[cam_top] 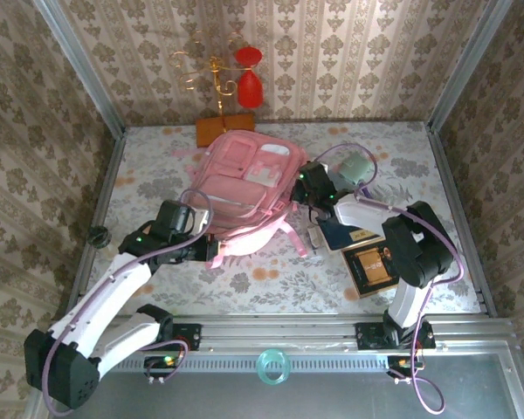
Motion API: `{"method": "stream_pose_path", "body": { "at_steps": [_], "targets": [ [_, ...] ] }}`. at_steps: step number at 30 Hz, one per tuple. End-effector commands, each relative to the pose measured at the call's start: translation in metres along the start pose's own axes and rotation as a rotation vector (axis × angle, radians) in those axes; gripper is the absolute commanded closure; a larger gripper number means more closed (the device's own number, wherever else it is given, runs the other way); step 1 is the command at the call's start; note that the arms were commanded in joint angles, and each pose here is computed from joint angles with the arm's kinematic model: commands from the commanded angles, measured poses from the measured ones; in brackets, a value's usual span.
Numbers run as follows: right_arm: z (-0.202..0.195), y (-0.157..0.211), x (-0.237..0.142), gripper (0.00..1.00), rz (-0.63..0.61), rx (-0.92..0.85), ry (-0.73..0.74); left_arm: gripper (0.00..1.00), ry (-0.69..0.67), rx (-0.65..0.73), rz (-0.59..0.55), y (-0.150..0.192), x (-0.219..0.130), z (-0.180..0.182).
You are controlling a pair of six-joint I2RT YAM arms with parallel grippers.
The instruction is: Pack the student bag
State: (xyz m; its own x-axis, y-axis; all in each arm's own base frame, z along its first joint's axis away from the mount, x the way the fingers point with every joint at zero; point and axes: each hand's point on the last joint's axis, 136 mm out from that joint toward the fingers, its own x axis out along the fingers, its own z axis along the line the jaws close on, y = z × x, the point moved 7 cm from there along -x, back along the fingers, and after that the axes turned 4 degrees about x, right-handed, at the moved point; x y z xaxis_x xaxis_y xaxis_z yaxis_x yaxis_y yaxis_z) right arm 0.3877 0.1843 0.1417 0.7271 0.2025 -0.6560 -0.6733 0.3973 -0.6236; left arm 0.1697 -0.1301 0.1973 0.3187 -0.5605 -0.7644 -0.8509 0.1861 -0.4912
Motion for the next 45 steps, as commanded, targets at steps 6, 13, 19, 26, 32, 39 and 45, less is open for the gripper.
{"method": "stream_pose_path", "body": {
  "at_steps": [6,13,19,26,32,39,45],
  "targets": [
    [0.018,-0.036,-0.019,0.62,0.117,-0.151,-0.059,1.0,0.178,0.073,-0.084,-0.02,0.011,-0.035],
    [0.026,0.013,-0.084,0.32,0.29,-0.181,-0.173,1.0,0.172,0.105,-0.08,-0.024,0.021,-0.041],
    [0.03,0.078,-0.093,0.17,0.419,0.187,-0.318,1.0,0.17,0.133,-0.077,-0.022,0.019,-0.044],
    [0.038,0.104,-0.079,0.17,0.406,0.312,-0.316,1.0,0.175,0.165,-0.073,-0.019,0.022,-0.049],
    [0.035,0.104,-0.066,0.43,0.34,0.349,-0.314,1.0,0.195,0.176,-0.071,-0.016,0.023,-0.051],
    [0.017,0.081,-0.068,1.0,0.227,0.317,-0.276,1.0,0.175,0.201,-0.063,-0.013,0.016,-0.051],
    [0.004,0.032,-0.086,1.0,0.183,0.201,-0.297,1.0,0.072,0.207,-0.056,-0.012,0.005,-0.041]
  ]
}}
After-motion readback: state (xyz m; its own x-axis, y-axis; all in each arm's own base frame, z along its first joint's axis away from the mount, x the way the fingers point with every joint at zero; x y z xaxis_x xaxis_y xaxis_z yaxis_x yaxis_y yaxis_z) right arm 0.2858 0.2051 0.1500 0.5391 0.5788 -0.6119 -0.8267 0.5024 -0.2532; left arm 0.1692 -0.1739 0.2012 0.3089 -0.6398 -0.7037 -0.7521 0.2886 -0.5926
